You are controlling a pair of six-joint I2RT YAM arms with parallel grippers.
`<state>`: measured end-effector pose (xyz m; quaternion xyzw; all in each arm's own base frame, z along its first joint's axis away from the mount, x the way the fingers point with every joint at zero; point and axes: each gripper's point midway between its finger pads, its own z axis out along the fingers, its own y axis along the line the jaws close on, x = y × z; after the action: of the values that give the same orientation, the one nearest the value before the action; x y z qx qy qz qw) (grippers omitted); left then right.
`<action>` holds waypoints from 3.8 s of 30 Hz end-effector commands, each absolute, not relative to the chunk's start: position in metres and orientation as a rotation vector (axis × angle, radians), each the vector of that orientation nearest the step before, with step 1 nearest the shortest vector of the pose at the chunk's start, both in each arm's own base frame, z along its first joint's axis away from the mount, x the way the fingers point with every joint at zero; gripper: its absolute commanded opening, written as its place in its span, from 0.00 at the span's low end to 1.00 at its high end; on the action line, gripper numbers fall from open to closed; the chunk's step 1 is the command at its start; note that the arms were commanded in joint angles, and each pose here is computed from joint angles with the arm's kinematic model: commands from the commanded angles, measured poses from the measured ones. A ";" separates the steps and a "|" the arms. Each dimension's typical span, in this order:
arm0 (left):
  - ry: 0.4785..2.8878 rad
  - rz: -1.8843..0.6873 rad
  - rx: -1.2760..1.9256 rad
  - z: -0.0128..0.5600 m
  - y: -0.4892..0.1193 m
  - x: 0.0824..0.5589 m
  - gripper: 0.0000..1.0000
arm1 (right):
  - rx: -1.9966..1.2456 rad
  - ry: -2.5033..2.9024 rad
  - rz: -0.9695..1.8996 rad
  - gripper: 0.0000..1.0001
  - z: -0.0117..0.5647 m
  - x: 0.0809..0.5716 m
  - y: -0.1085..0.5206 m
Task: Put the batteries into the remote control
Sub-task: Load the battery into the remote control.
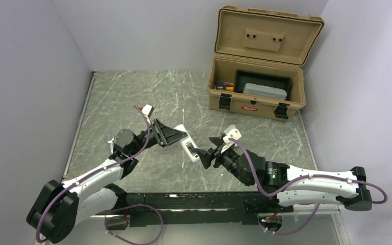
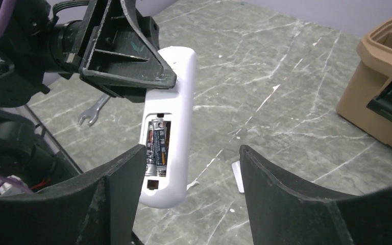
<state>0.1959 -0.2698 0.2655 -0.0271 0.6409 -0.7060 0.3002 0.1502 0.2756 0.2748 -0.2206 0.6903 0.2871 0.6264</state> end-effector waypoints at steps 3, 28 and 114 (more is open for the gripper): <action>1.667 -1.923 0.100 0.278 -0.273 0.176 0.00 | -0.441 1.645 0.793 0.73 0.294 0.143 0.269; 1.803 -1.883 0.204 0.258 -0.280 0.168 0.00 | -0.605 1.699 0.985 0.58 0.292 0.150 0.286; 1.858 -1.917 0.457 0.267 -0.295 0.133 0.00 | -1.474 1.183 1.081 0.29 0.230 0.097 0.315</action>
<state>0.1394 -0.2940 0.2328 0.1294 0.7093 -0.6667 0.1890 0.0924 0.3160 0.2330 -0.5980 0.4763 0.4490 0.4625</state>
